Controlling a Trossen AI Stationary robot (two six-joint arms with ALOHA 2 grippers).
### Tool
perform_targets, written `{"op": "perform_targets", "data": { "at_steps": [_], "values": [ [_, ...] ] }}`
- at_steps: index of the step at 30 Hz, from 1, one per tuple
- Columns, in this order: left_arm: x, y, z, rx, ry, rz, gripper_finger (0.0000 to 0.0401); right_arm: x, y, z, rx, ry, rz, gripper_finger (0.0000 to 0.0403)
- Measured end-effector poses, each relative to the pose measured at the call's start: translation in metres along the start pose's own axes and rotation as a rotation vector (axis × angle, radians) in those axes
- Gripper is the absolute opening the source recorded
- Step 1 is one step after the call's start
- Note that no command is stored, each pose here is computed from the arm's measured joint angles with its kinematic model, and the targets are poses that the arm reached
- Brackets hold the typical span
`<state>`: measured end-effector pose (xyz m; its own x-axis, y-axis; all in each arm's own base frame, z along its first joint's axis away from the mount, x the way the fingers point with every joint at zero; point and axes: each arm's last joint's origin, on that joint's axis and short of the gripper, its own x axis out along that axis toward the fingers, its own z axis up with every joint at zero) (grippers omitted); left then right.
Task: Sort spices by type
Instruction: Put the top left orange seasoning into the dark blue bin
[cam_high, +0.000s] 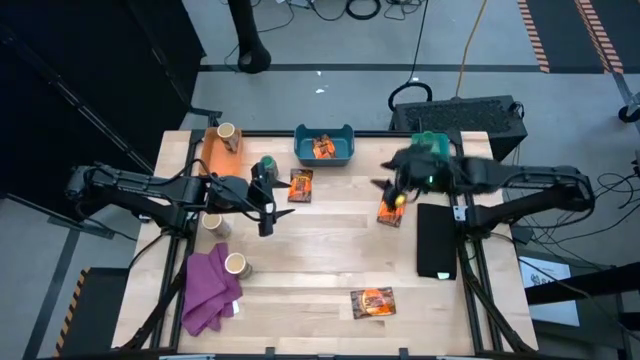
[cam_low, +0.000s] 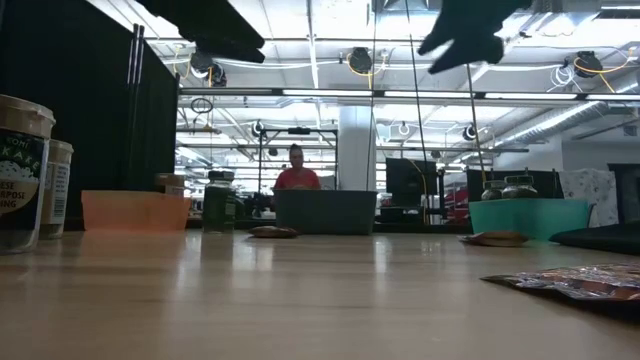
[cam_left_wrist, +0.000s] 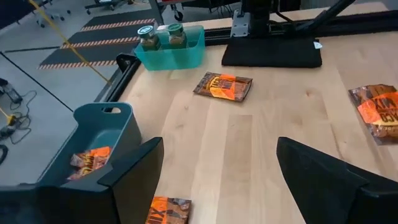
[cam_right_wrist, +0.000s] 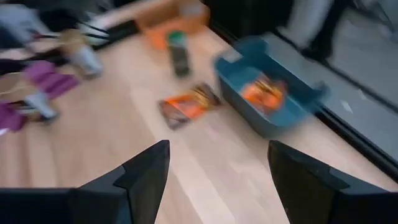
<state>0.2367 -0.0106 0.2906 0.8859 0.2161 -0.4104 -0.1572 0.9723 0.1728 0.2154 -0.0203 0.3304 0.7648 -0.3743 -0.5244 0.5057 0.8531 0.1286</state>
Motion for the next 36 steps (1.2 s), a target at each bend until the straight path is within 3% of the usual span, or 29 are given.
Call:
{"op": "perform_targets", "data": {
  "at_steps": [11, 23, 36],
  "values": [
    [0.021, -0.014, -0.010, -0.129, 0.079, -0.021, 0.0317, 0.015, 0.047, -0.044, -0.286, -0.350, 0.234, 0.0254],
    [0.049, -0.049, -0.026, -0.215, 0.154, -0.081, 0.0317, -0.015, 0.079, -0.044, -0.529, -0.634, 0.441, 0.0254],
    [0.046, -0.060, -0.024, -0.355, 0.138, -0.109, 0.0317, -0.039, 0.099, -0.055, -0.631, -0.722, 0.542, 0.0253]
  ]
}}
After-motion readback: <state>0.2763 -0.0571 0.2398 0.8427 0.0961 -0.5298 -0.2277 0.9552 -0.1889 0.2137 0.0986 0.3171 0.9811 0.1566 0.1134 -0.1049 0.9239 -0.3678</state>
